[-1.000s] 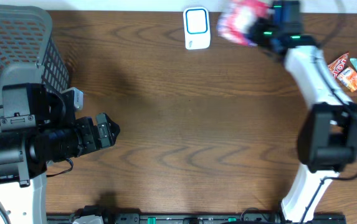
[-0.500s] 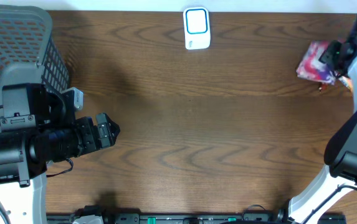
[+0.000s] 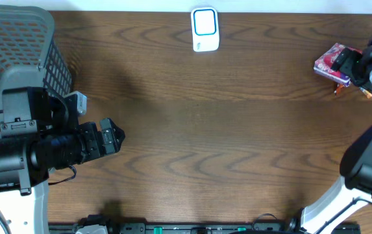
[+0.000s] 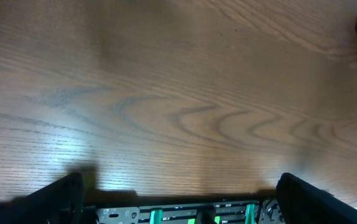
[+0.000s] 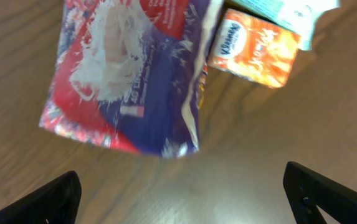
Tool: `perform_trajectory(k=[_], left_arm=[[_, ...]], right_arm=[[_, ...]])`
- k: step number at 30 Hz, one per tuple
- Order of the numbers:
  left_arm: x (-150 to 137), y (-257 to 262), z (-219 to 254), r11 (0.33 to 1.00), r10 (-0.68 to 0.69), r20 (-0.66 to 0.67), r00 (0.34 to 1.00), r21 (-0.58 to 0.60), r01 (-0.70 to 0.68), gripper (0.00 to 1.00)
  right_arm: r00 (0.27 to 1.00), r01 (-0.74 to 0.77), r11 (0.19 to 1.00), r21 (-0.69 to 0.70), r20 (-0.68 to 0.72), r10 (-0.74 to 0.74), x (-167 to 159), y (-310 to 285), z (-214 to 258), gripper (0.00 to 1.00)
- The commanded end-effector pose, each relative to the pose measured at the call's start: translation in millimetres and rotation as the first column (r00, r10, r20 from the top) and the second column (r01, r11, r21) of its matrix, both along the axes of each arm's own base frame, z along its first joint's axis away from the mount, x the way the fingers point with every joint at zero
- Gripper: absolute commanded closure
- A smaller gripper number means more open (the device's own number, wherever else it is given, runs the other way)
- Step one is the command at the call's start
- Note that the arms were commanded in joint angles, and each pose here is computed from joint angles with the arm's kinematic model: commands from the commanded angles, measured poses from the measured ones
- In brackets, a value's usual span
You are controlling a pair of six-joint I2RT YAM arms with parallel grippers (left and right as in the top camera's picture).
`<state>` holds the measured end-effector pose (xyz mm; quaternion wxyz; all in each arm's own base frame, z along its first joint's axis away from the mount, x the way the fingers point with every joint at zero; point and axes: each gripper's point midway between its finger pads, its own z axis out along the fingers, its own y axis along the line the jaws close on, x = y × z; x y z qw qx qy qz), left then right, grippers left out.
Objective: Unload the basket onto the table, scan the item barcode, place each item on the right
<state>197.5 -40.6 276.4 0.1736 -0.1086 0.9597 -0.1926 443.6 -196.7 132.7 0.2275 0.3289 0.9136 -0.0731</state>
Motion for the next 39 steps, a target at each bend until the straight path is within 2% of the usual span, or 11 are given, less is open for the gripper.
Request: perform_trajectory(k=[1, 6, 11, 16, 22, 25, 31, 39], left_arm=[[-0.4, -0.1, -0.7, 1.0, -0.003, -0.003, 1.0, -0.003, 0.003, 0.02], [-0.4, -0.1, -0.7, 1.0, -0.003, -0.003, 1.0, -0.003, 0.003, 0.02], [-0.4, -0.1, -0.7, 1.0, -0.003, -0.003, 1.0, -0.003, 0.003, 0.02], [-0.4, -0.1, -0.7, 1.0, -0.003, -0.003, 1.0, -0.003, 0.003, 0.02], [-0.4, -0.1, -0.7, 1.0, -0.003, -0.003, 1.0, -0.003, 0.003, 0.02], [-0.4, -0.1, -0.7, 1.0, -0.003, -0.003, 1.0, -0.003, 0.003, 0.02], [-0.4, -0.1, -0.7, 1.0, -0.003, -0.003, 1.0, -0.003, 0.003, 0.02], [-0.4, -0.1, -0.7, 1.0, -0.003, -0.003, 1.0, -0.003, 0.003, 0.02]], right_arm=[[0.985, 0.046, 0.999, -0.02, 0.166, -0.042, -10.1, 5.7, 77.1, 0.01], [0.946, -0.077, 0.995, 0.07, 0.32, 0.051, -27.9, 48.1, 142.5, 0.01], [0.944, -0.141, 0.983, 0.116, 0.314, 0.098, -66.1, 85.3, 167.3, 0.01], [0.956, -0.214, 0.965, 0.154, 0.235, 0.174, -98.6, 127.7, 156.6, 0.01], [0.926, -0.344, 0.924, 0.168, 0.226, 0.303, -127.6, 181.2, 122.8, 0.01], [0.919, -0.365, 0.911, 0.191, 0.233, 0.319, -147.0, 199.8, 108.6, 0.01], [0.905, -0.403, 0.893, 0.203, 0.232, 0.356, -179.8, 217.2, 87.3, 0.01], [0.925, -0.379, 0.892, 0.245, 0.132, 0.357, -203.6, 217.4, 60.1, 0.01]])
